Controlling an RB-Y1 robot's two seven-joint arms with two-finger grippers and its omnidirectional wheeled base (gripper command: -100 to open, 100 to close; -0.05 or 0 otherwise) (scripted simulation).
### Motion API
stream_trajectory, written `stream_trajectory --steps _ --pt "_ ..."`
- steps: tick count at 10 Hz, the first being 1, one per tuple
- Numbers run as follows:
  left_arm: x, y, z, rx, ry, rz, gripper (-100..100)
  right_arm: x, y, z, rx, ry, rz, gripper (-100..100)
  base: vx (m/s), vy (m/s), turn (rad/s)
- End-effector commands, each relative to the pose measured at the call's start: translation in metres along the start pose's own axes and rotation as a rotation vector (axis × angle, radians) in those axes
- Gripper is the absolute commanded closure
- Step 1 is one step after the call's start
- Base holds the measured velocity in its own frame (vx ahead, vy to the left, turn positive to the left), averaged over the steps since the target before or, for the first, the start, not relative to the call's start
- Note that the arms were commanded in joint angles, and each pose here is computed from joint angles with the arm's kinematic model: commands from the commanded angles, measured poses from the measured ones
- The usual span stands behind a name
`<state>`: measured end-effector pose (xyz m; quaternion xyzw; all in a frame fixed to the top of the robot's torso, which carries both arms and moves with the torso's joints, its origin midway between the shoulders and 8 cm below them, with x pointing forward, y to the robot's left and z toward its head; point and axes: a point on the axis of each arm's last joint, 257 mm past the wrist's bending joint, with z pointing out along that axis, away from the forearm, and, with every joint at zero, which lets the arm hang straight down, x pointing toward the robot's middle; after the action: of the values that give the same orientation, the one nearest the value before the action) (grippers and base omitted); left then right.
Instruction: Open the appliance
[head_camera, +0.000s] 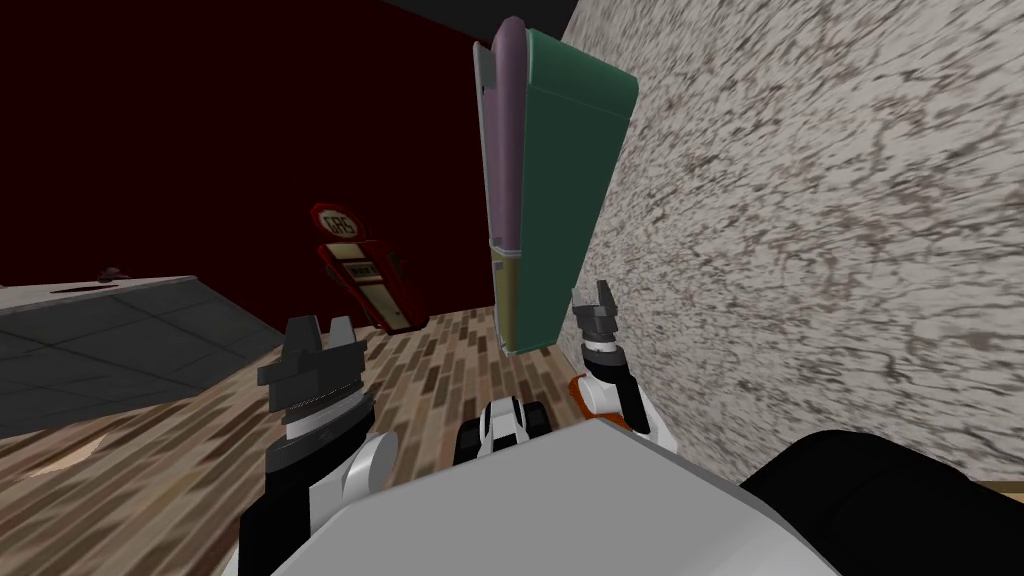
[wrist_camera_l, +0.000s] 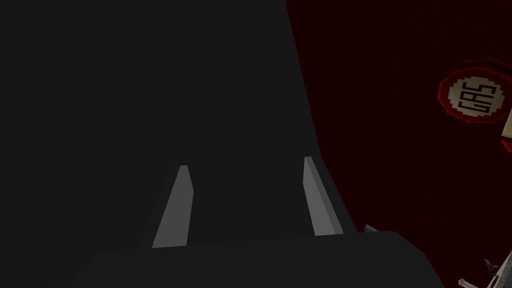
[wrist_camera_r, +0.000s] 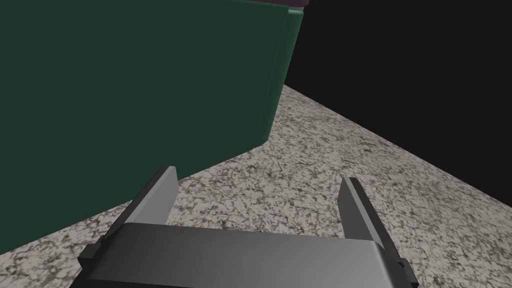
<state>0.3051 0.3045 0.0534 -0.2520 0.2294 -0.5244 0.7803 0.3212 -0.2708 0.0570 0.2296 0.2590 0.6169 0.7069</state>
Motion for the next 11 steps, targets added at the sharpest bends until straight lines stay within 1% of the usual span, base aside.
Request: stream_trajectory --steps 1,4,8,9,11 --pt "0.000 0.000 0.000 0.000 0.000 0.000 0 0.011 -0.006 0.002 0.007 0.063 -0.094 -100 0.064 0.049 -0.032" --pt "0.000 0.000 0.000 0.000 0.000 0.000 0 0.024 -0.015 0.004 0.006 0.137 -0.238 -100 0.075 0.058 -0.042" --pt "0.000 0.000 0.000 0.000 0.000 0.000 0 0.041 -0.029 0.008 -0.012 0.238 -0.471 -100 0.091 0.070 -0.052" --pt "0.000 0.000 0.000 0.000 0.000 0.000 0 0.041 -0.029 0.008 -0.014 0.239 -0.482 -100 0.066 0.063 -0.018" --pt "0.000 0.000 0.000 0.000 0.000 0.000 0 0.050 -0.037 0.010 -0.031 0.290 -0.613 -100 0.065 0.062 -0.058"
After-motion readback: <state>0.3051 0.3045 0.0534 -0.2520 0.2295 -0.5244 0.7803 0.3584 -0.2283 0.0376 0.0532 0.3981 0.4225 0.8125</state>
